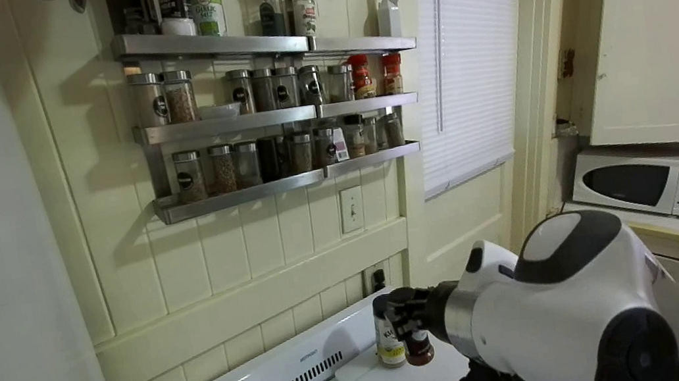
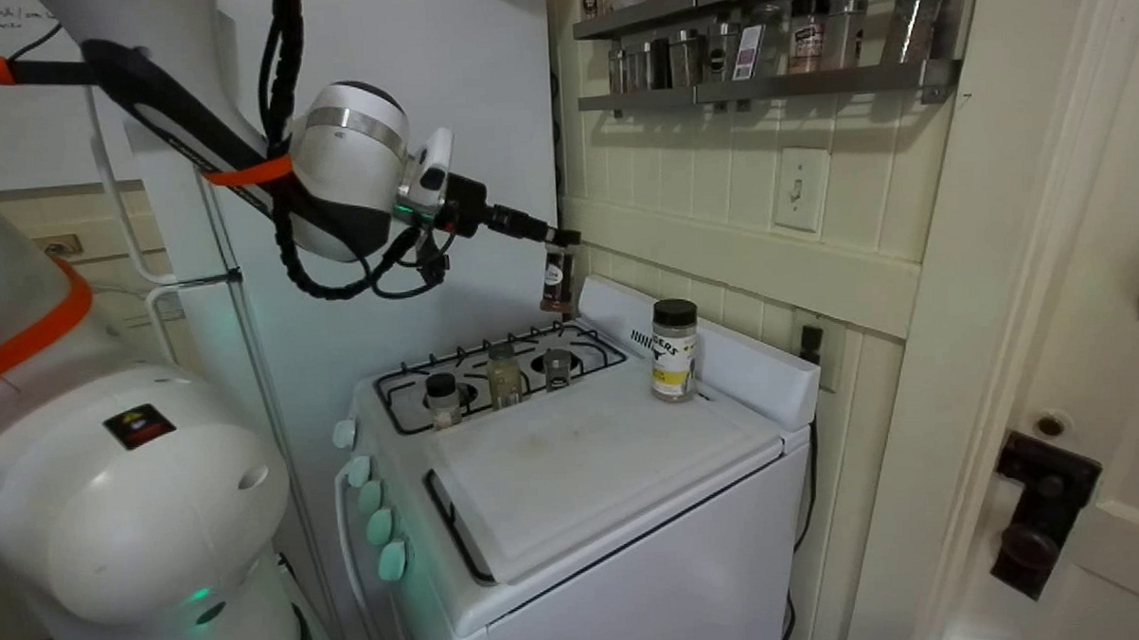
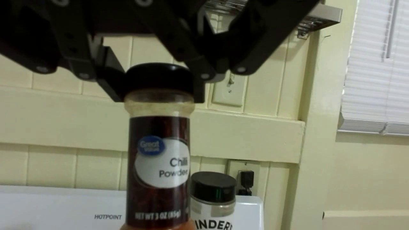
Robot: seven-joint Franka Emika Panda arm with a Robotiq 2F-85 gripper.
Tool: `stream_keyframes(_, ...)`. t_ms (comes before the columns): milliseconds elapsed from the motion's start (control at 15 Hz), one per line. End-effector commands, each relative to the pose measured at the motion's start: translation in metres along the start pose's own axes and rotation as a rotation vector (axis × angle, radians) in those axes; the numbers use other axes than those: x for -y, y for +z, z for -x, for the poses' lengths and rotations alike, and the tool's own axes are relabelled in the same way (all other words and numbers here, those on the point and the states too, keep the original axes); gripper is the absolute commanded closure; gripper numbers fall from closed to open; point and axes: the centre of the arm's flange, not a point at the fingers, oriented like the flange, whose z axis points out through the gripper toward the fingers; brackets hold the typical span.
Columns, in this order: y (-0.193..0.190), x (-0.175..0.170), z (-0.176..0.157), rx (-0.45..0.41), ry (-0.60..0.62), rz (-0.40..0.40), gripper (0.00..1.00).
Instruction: Remove one jar from the topmost shelf and put it on the stovetop.
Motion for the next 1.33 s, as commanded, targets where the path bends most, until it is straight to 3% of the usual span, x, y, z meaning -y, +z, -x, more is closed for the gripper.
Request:
stream_keyframes(0,0.011,-0.009,0.052,-0.040,0.026,0.061,0.70)
stream_keyframes(267,0.032,-0.015,0.080,-0.027,0.119,0.052,0.70)
stream_keyframes(333,0.019,-0.016,0.059,-0.021,0.058,0.065,0.45)
stream_keyframes(600,0.027,-0.017,0.071,-0.001,0.093,0.070,0.45)
stream_keyframes(667,0.036,-0.016,0.078,-0.010,0.112,0.072,0.70)
stream_keyframes(1267,0.092,-0.023,0.139,-0.164,0.097,0.078,0.70)
